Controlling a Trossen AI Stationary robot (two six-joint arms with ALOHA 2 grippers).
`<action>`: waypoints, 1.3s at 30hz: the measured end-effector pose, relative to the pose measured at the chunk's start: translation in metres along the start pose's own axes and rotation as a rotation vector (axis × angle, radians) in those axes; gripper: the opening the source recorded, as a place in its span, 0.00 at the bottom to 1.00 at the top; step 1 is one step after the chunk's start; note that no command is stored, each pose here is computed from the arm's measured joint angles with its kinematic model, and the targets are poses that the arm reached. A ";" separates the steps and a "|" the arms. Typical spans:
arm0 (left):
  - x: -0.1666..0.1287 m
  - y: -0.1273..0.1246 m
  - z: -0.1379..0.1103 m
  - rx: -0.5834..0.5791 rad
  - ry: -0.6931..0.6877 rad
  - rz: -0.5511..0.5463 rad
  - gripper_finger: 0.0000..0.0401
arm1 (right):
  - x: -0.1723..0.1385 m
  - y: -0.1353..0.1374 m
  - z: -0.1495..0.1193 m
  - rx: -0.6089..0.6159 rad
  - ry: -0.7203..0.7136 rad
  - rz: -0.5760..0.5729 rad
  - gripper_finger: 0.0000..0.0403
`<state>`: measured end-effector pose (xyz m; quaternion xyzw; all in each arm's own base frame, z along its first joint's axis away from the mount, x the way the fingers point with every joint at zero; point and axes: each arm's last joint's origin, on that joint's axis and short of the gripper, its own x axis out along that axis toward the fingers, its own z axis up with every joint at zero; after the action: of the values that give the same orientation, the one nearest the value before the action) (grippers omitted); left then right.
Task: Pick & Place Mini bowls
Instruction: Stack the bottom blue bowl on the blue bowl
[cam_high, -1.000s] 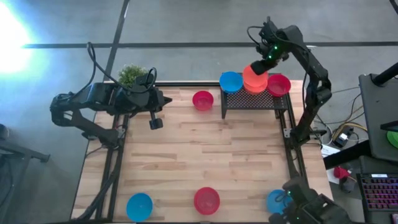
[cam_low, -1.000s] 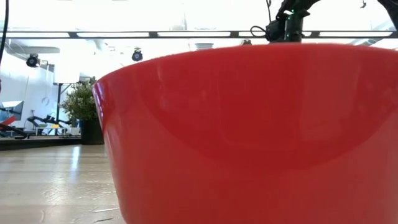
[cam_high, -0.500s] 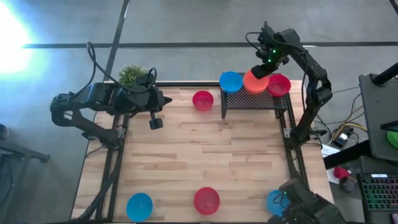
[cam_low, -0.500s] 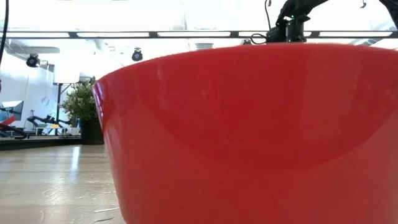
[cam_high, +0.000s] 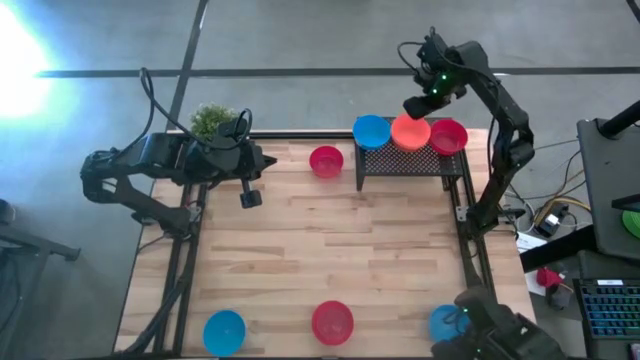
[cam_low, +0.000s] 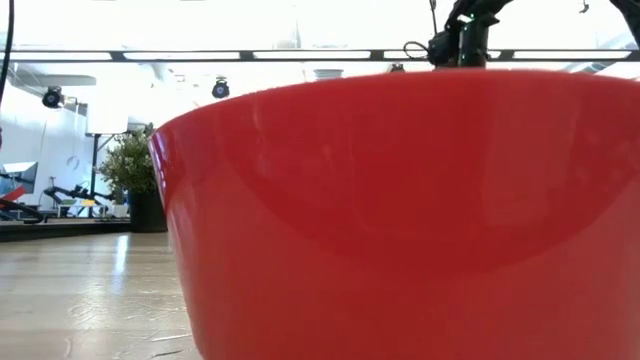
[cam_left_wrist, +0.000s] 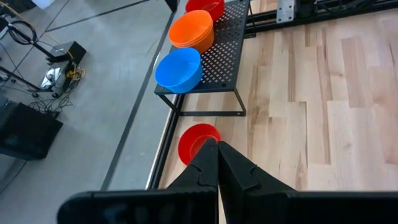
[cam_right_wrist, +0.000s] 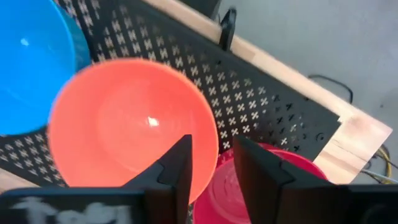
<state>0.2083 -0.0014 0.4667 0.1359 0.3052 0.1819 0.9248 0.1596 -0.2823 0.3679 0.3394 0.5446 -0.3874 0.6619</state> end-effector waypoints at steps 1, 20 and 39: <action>0.000 0.000 0.000 0.003 0.001 0.000 0.00 | -0.004 0.000 0.000 0.001 -0.016 0.001 0.30; 0.000 0.000 -0.005 -0.082 0.044 -0.003 0.00 | -0.114 0.033 -0.074 -0.117 -0.382 0.062 0.03; -0.007 -0.009 -0.041 -0.353 0.457 -0.199 0.00 | -0.172 0.061 -0.172 -0.338 -0.660 0.232 0.02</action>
<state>0.1798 -0.0066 0.4350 -0.1020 0.4808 0.1666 0.8548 0.1161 -0.0795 0.5088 0.1421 0.3166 -0.3032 0.8875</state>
